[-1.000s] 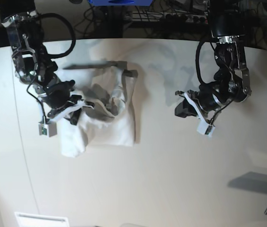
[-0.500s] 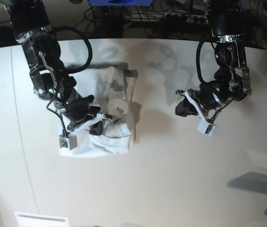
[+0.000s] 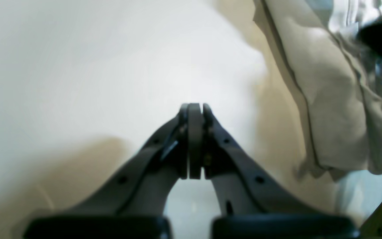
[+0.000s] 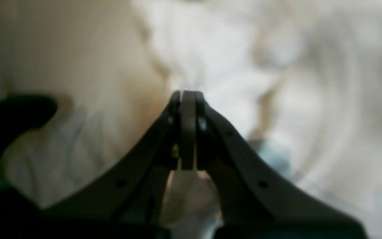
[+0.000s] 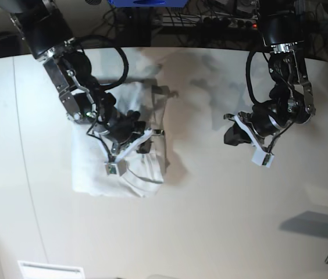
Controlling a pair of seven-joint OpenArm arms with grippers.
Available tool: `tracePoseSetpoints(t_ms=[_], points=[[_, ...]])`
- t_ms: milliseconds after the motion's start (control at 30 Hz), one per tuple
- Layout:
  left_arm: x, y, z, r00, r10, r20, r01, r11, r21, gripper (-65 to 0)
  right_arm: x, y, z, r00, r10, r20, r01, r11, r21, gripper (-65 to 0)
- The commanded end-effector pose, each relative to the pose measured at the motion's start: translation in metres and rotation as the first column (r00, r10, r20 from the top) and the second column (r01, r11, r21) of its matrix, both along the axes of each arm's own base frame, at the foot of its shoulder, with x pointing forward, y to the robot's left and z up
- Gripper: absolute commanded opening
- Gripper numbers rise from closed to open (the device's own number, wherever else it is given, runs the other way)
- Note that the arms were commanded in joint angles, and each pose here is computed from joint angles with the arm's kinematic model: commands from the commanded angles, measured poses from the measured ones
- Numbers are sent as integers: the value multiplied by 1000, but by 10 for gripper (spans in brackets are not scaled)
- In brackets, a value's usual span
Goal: Fold the T-shirt properly
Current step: 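Press the folded layers flat with the right gripper, then smooth the collar edge of the folded shirt with the right gripper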
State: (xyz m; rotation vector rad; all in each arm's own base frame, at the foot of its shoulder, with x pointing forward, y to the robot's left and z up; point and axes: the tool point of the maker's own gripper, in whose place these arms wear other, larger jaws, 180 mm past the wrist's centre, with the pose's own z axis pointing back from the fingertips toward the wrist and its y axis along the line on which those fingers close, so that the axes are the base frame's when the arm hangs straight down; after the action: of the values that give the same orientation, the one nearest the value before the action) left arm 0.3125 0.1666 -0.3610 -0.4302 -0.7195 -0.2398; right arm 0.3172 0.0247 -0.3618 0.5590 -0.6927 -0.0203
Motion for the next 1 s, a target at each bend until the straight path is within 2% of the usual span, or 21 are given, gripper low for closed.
tracePoseSetpoints(t_ms=[0, 167, 333, 367, 467, 533, 600, 667, 767, 900, 967], points=[[10, 1, 15, 999, -9, 51, 9, 1000, -3, -650, 7, -3, 13, 999, -9, 50, 8, 1000, 4, -641], [10, 1, 15, 999, -9, 52, 9, 1000, -3, -650, -8, -6, 19, 998, 7, 62, -8, 1000, 9, -641], [11, 1, 16, 999, -9, 54, 9, 1000, -3, -650, -16, -4, 78, 979, 42, 201, -54, 997, 58, -641], [11, 1, 16, 999, -8, 53, 9, 1000, -2, -650, -18, -5, 81, 981, 39, 189, -51, 997, 61, -641], [8, 10, 14, 999, 11, 47, -11, 1000, 9, -650, -28, -8, 63, 997, 10, 75, -13, 999, 39, -635], [0, 31, 10, 998, 60, 34, -61, 998, 23, -650, -43, -3, 48, 999, 14, 29, -14, 1000, -2, -634], [-7, 49, 9, 994, 105, 27, -106, 994, 37, -650, -51, -1, 38, 999, 3, 42, 1, 995, -95, -633], [-15, 69, 10, 991, 135, 23, -136, 988, 70, -650, -63, 1, 30, 997, 8, 80, 9, 979, -202, -630], [-24, 90, 9, 989, 147, 9, -147, 982, 119, -650, -82, 19, 27, 988, 89, 126, -51, 960, -276, -556], [-34, 105, 7, 990, 142, -13, -138, 976, 170, -650, -97, 32, 23, 988, 116, 105, -84, 961, -265, -354], [-37, 105, 6, 989, 146, -5, -143, 976, 166, -650, -100, 32, 21, 989, 113, 99, -83, 961, -263, -283]])
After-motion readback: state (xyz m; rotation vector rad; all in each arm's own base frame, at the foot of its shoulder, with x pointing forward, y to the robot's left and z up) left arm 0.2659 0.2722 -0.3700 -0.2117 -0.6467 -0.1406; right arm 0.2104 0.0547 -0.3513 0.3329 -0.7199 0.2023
